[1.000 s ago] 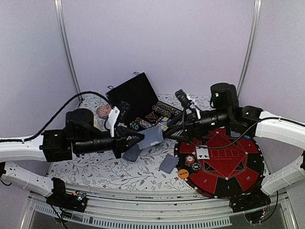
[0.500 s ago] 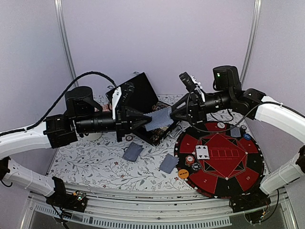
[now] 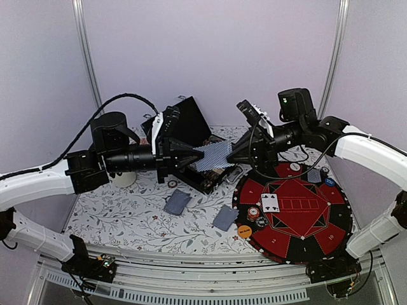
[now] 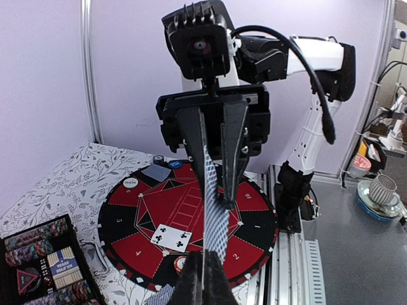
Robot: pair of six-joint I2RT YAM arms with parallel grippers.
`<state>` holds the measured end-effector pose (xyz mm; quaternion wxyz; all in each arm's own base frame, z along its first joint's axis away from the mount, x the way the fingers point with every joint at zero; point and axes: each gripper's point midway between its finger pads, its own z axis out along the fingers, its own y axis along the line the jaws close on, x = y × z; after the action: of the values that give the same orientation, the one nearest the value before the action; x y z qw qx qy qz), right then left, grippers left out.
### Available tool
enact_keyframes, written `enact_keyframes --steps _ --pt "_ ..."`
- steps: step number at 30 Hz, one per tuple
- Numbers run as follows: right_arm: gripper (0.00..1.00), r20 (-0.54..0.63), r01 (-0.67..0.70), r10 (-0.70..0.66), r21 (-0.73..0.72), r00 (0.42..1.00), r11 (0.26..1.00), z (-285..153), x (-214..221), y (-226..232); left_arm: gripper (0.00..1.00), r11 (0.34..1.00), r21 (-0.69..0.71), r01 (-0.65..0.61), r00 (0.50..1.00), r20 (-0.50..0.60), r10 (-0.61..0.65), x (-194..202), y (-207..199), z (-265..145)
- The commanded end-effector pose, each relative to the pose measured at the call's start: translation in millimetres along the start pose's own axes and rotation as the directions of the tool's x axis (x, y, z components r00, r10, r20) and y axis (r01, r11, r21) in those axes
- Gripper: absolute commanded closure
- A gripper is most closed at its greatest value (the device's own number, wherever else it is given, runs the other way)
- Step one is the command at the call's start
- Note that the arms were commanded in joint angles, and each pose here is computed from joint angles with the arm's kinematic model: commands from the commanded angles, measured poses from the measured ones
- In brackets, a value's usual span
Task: Distribute texas hold em gaming equipment
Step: Pass from the left arm to the right, then flop the poker card in the community card area.
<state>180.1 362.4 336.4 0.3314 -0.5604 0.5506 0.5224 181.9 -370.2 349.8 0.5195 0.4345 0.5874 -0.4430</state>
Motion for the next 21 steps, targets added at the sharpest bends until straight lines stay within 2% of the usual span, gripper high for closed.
enact_keyframes --steps 1,3,6,8,10,11,12,15,18,19,21 --pt "0.91 0.031 0.01 -0.008 -0.071 0.999 0.997 3 -11 6 1.0 1.0 0.004 0.016 1.0 -0.01 -0.016 6 7 3" --pt "0.97 0.023 -0.001 0.002 -0.059 1.0 0.998 4 -9 2 1.0 1.0 -0.001 0.024 1.0 -0.018 -0.024 9 9 3" --pt "0.98 0.009 -0.004 0.004 -0.003 1.0 1.0 3 -7 -6 1.0 0.999 -0.018 0.036 0.999 -0.019 -0.036 12 15 2" --pt "0.99 -0.022 -0.014 0.016 0.104 1.0 0.995 -3 -3 -21 0.97 0.996 -0.069 0.058 0.998 -0.028 -0.06 16 28 2" --pt "0.99 -0.078 -0.029 0.051 0.262 0.996 0.965 -20 11 -46 0.44 0.974 -0.195 0.115 0.99 -0.062 -0.129 31 57 0" --pt "0.98 -0.124 -0.03 0.083 0.379 0.989 0.925 -33 24 -65 0.27 0.948 -0.279 0.151 0.98 -0.083 -0.181 43 80 -4" --pt "0.98 -0.18 -0.026 0.137 0.515 0.974 0.857 -50 44 -88 0.21 0.917 -0.348 0.194 0.965 -0.104 -0.243 58 100 -9" --pt "0.98 -0.352 0.101 0.336 0.806 0.874 0.583 -117 113 -139 0.17 0.82 -0.493 0.29 0.909 -0.128 -0.398 100 142 -26" --pt "0.98 -0.457 0.28 0.491 0.876 0.741 0.392 -175 160 -149 0.16 0.785 -0.549 0.288 0.893 -0.141 -0.426 122 157 -32" --pt "0.98 -0.495 0.359 0.508 0.867 0.705 0.347 -190 168 -150 0.15 0.783 -0.557 0.277 0.893 -0.152 -0.424 127 159 -32" --pt "0.98 -0.561 0.475 0.533 0.826 0.634 0.303 -211 184 -146 0.15 0.782 -0.567 0.259 0.893 -0.168 -0.417 134 162 -32"
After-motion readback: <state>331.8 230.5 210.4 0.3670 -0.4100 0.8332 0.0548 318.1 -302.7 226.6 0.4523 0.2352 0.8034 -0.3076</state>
